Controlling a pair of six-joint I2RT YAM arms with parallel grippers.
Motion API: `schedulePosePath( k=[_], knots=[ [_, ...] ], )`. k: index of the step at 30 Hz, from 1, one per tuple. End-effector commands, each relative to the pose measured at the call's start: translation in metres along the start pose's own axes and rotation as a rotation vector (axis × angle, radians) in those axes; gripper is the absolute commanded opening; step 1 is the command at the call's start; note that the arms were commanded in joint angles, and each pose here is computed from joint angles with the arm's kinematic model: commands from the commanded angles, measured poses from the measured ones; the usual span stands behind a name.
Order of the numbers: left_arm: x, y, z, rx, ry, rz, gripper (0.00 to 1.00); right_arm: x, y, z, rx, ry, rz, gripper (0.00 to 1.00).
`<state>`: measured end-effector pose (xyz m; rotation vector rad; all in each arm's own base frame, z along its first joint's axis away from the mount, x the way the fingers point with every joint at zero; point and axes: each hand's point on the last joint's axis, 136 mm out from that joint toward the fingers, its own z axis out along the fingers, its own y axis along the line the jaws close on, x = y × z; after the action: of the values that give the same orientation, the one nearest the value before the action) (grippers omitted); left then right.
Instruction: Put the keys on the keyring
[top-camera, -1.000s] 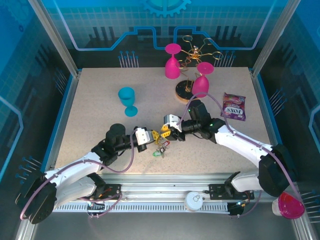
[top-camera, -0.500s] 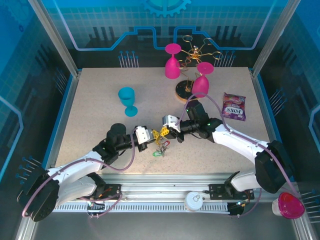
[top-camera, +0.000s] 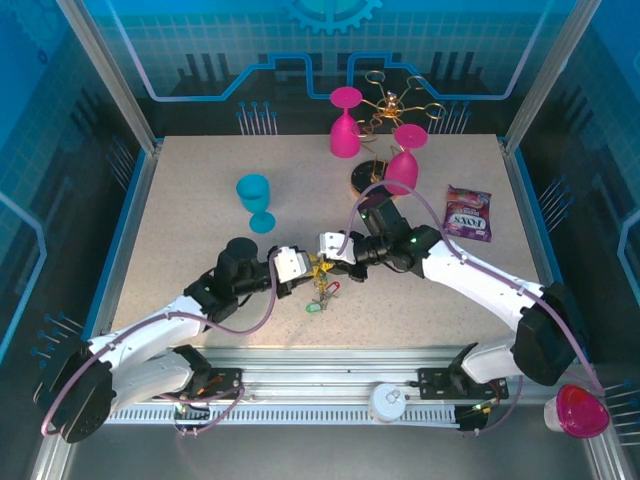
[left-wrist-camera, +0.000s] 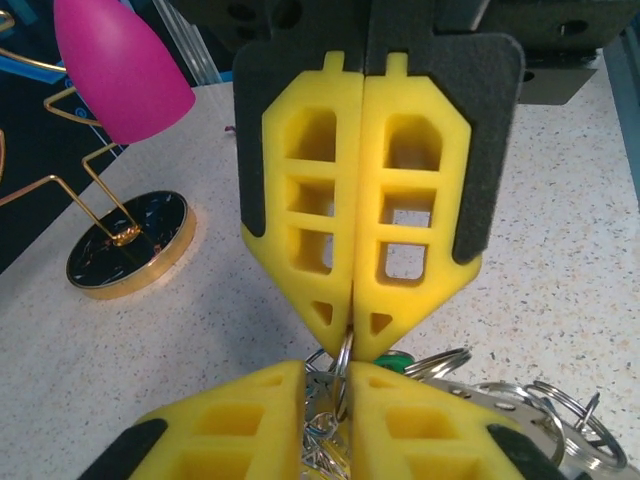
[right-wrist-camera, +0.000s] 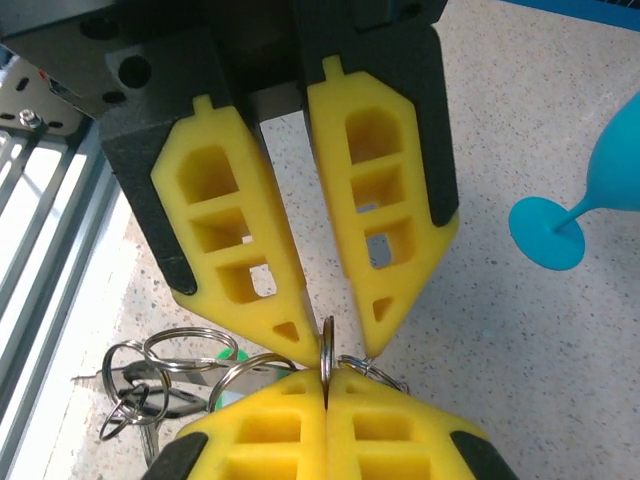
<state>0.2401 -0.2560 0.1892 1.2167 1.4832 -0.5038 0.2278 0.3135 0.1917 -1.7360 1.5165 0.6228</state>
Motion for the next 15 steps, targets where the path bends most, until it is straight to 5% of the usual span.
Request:
schedulePosePath(
  k=[1,5,8,11,15],
  knots=[
    [0.001,0.0,0.0,0.013,0.041,0.02,0.13,-0.017,0.012,0.0,-0.048,0.006,-0.067,0.0],
    [-0.006,0.001,0.0,0.019,0.021,0.031,0.0,-0.033,0.015,-0.003,-0.058,-0.058,-0.078,0.0],
    [-0.008,0.001,0.0,0.013,-0.011,0.035,0.0,-0.039,0.011,-0.011,-0.024,-0.143,-0.048,0.0],
    [-0.012,-0.001,-0.001,0.006,-0.061,0.035,0.0,-0.031,-0.001,-0.021,0.035,-0.227,0.021,0.18],
    [-0.016,-0.005,-0.003,0.015,-0.11,0.025,0.0,-0.01,-0.007,-0.024,0.065,-0.246,0.085,0.24]
  ],
)
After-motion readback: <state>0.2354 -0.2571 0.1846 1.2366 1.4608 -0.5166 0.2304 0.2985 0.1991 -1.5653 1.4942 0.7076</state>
